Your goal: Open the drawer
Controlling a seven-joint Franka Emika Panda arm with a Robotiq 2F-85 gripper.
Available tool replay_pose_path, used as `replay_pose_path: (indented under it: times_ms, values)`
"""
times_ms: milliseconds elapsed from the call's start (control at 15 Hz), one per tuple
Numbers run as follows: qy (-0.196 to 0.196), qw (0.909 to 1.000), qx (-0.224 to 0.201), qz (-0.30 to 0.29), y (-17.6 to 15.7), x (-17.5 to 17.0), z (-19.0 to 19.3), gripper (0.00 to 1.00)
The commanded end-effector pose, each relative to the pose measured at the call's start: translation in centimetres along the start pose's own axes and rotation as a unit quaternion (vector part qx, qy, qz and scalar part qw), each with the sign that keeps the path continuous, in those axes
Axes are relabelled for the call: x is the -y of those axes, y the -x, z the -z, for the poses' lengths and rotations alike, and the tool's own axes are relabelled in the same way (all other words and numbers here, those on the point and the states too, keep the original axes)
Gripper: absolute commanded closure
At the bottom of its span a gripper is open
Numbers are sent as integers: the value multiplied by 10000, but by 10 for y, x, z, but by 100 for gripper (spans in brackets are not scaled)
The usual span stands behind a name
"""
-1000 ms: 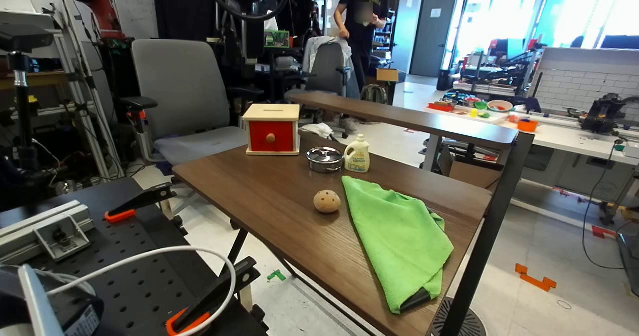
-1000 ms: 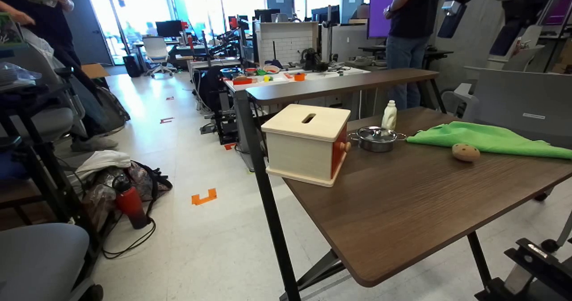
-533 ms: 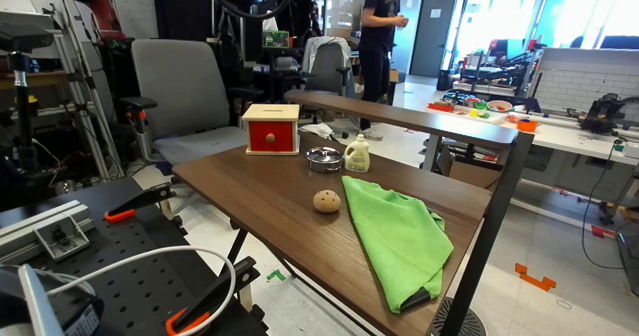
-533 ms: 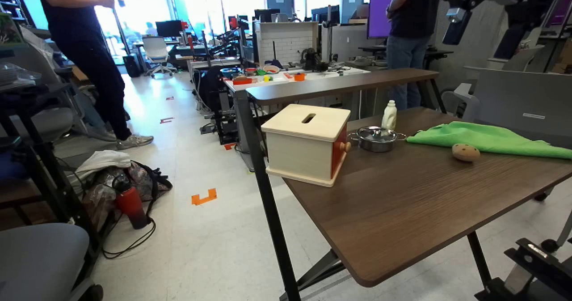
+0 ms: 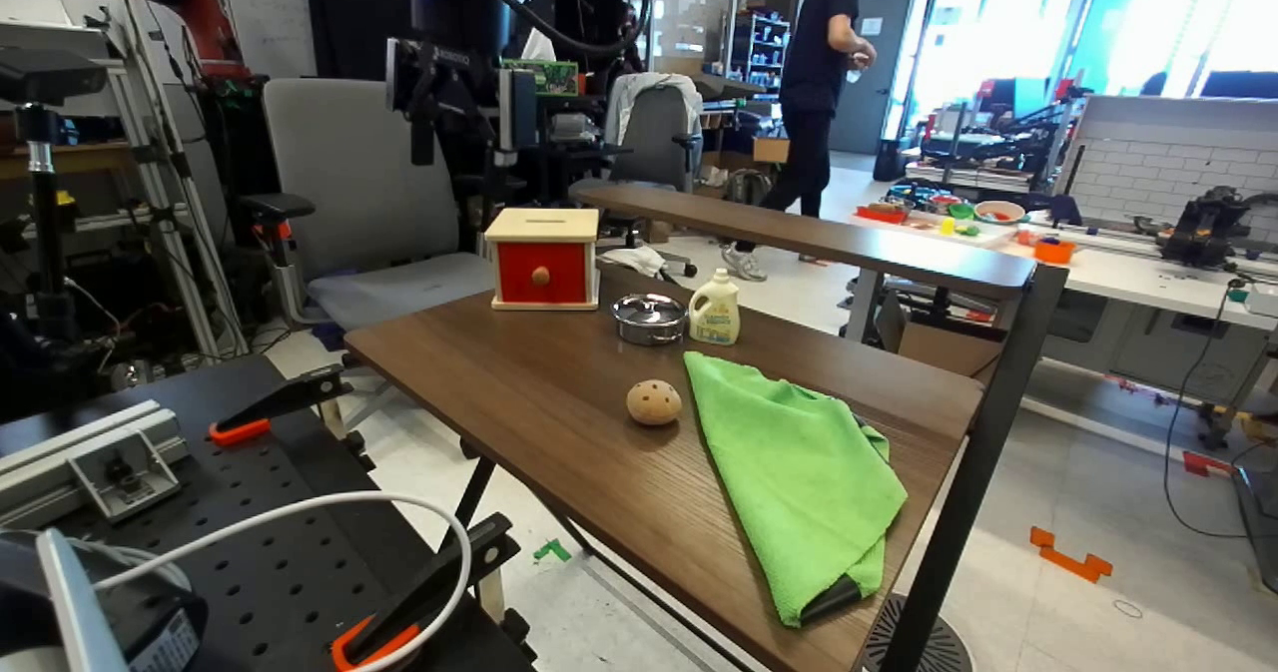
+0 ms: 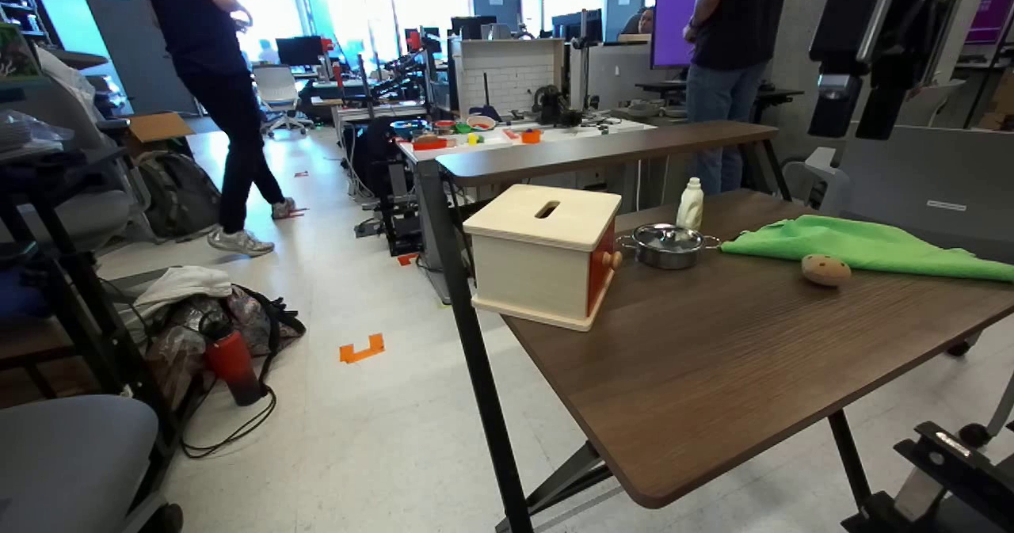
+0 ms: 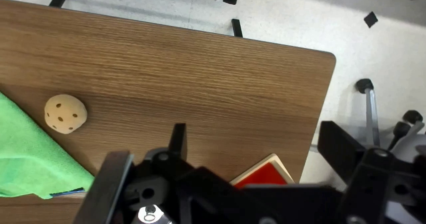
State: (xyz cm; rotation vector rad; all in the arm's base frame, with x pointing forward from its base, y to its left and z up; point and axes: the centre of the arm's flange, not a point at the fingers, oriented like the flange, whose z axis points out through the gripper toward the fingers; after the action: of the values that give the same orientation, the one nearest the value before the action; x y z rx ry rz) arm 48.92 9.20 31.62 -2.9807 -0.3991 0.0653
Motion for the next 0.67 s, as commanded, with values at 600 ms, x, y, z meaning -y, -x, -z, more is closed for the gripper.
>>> replay_pose_path:
  times_ms: [600]
  values:
    - [1659, 9415, 252, 2921, -71, -11, -102, 0]
